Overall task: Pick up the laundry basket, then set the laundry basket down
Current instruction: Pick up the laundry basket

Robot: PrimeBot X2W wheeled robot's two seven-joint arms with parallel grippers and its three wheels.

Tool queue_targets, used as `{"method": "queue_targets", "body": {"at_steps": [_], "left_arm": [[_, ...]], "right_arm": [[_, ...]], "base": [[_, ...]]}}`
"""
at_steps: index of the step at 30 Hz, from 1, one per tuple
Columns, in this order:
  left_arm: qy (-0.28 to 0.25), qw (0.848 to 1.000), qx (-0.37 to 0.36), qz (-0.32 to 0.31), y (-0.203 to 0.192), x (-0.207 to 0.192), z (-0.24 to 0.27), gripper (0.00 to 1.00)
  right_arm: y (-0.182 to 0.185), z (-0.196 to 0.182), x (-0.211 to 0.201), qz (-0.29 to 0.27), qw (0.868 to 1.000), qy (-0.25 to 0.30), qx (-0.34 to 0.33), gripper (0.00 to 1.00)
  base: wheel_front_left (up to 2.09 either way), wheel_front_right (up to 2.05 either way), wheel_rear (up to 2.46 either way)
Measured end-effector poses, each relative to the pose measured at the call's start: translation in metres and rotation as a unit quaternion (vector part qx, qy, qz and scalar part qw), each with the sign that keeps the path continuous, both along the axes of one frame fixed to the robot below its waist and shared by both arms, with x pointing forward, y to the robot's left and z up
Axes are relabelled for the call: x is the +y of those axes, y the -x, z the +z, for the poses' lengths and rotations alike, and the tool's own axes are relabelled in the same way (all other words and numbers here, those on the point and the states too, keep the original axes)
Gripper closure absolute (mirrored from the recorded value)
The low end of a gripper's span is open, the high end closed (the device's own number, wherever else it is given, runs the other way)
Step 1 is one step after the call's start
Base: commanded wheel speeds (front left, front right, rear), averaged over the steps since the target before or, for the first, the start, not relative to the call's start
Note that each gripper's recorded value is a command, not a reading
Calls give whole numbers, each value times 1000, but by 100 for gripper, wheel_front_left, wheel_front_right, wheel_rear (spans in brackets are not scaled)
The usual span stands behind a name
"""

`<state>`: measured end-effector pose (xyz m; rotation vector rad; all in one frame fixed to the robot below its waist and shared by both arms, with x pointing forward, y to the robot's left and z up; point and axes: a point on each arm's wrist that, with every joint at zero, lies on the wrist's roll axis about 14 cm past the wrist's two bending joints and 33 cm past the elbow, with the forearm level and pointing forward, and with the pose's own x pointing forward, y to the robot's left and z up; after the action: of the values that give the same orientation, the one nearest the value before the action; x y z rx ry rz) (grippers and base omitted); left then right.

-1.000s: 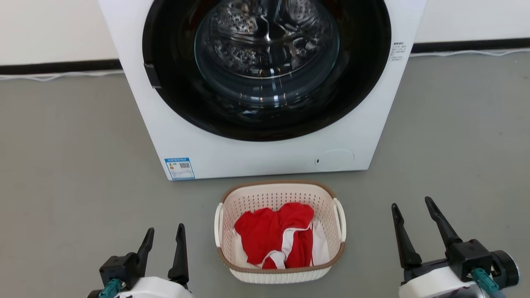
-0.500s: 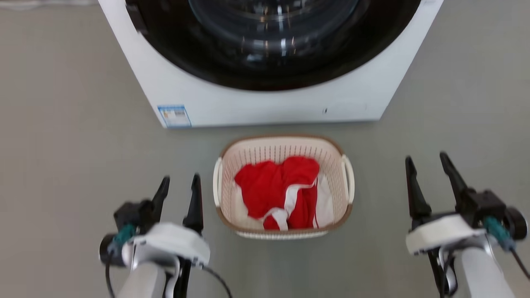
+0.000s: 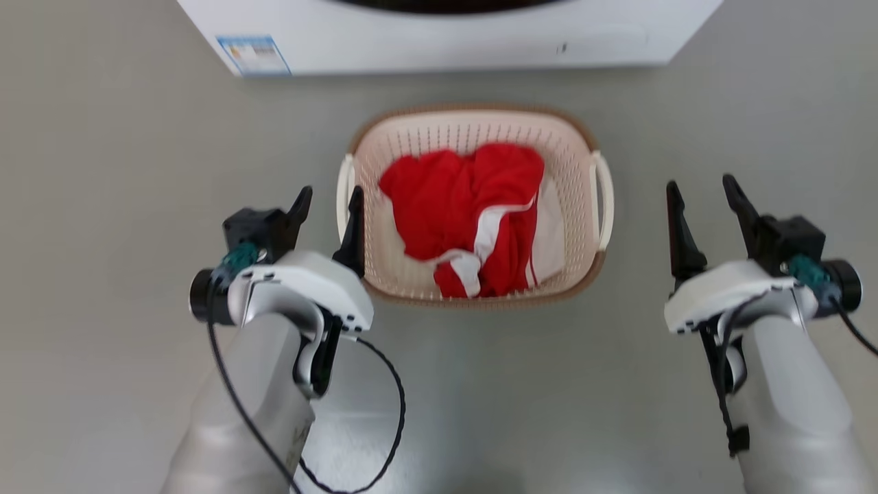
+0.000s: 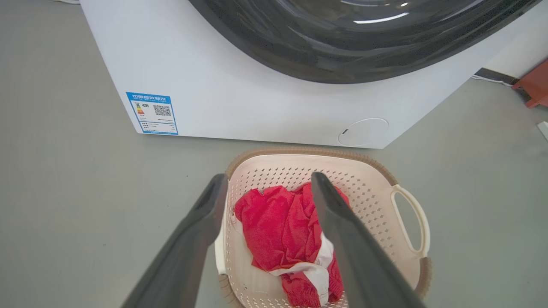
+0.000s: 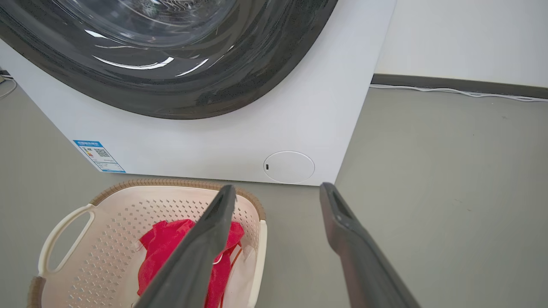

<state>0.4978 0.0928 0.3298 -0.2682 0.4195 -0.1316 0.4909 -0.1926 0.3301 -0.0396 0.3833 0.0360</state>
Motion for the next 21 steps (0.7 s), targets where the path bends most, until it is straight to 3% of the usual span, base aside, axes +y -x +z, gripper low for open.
{"method": "queue_targets", "body": {"at_steps": [6, 21], "left_arm": [[-9, 998, 65, -10, -7, -7, -53, 0], [-30, 991, 127, -6, -21, -4, -124, 0]], "right_arm": [[-12, -46, 4, 8, 999, 3, 50, 0], [-25, -111, 10, 17, 995, 1, 97, 0]], "base": [[0, 0, 0], [0, 0, 0]]}}
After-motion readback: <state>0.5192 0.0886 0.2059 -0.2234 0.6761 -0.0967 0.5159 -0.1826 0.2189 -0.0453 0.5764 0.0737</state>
